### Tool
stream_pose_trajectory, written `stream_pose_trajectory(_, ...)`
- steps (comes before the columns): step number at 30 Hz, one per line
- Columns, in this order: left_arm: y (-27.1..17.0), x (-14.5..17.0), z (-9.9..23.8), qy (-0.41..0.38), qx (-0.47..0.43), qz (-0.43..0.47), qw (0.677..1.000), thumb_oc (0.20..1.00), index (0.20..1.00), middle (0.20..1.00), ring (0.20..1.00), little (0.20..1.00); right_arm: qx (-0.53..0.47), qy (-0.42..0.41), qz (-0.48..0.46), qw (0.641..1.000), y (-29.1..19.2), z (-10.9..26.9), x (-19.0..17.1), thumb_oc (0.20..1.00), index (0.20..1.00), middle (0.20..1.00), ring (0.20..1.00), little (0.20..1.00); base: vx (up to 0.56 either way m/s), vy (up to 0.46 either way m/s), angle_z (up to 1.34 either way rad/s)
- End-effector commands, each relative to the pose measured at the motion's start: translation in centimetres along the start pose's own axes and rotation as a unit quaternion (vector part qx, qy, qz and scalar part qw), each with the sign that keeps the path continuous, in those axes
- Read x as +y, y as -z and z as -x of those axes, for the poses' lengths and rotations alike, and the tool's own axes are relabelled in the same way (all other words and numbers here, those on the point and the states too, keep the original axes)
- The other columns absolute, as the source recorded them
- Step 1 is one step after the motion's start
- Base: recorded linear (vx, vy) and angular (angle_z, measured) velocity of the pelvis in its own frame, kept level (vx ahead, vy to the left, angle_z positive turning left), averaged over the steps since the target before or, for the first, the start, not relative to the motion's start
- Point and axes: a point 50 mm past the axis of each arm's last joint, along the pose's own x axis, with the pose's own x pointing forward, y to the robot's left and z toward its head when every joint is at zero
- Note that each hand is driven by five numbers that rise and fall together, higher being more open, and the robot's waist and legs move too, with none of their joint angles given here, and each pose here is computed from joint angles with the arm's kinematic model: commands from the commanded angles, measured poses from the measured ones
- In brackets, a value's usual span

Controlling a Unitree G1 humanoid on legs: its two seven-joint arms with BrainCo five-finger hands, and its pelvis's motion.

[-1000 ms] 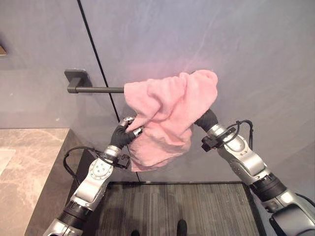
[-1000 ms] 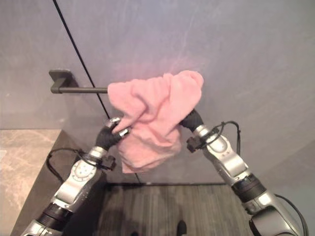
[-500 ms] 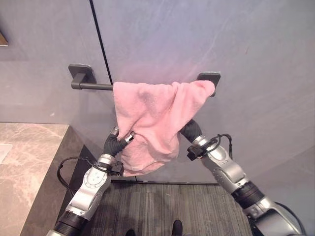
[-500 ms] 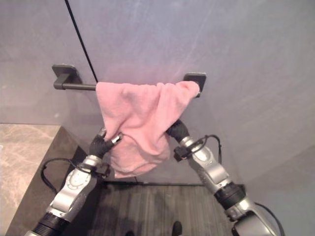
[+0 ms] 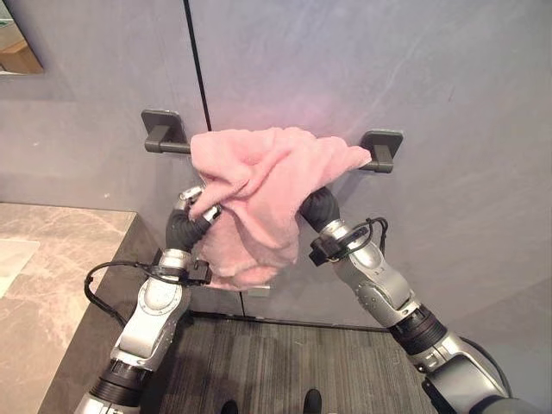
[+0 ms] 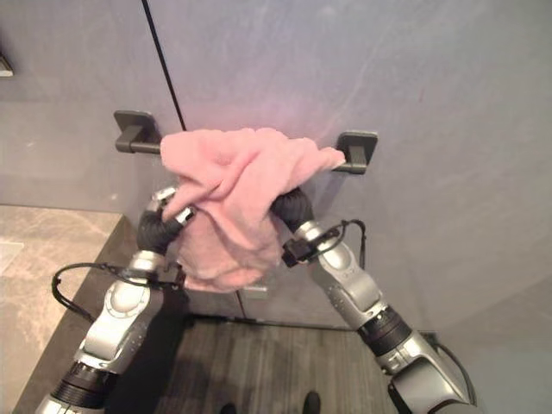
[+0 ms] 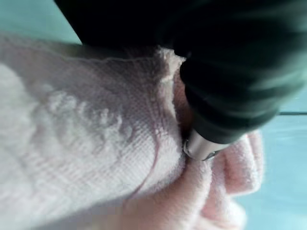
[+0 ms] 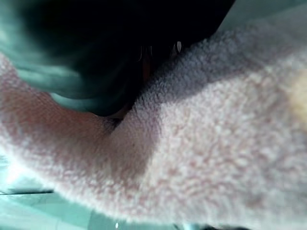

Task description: Put brush and paste in cup on sink, flatten towel.

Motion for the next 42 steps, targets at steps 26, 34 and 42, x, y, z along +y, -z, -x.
stream_pose_trajectory(26,6.3,2.7,3.1,-0.032,0.137,-0.101,0.985,1.000,1.000,1.000,1.000,1.000,0.058,0.032,-0.026,0.997,4.2,1.3,0.0,1.000,1.000,1.000,1.000,1.000,0.00,0.000,0.00)
stream_pose_trajectory(34,6.6,3.9,4.5,-0.019,0.160,-0.164,0.973,1.000,1.000,1.000,1.000,1.000,0.040,0.052,-0.016,0.998,3.4,3.2,-1.2,1.000,1.000,1.000,1.000,1.000,0.00,0.000,0.00)
stream_pose_trajectory(42,5.9,7.6,6.9,-0.031,0.185,-0.257,0.948,1.000,1.000,1.000,1.000,1.000,0.045,0.083,0.098,0.991,1.6,6.9,-4.5,1.000,1.000,1.000,1.000,1.000,0.00,0.000,0.00)
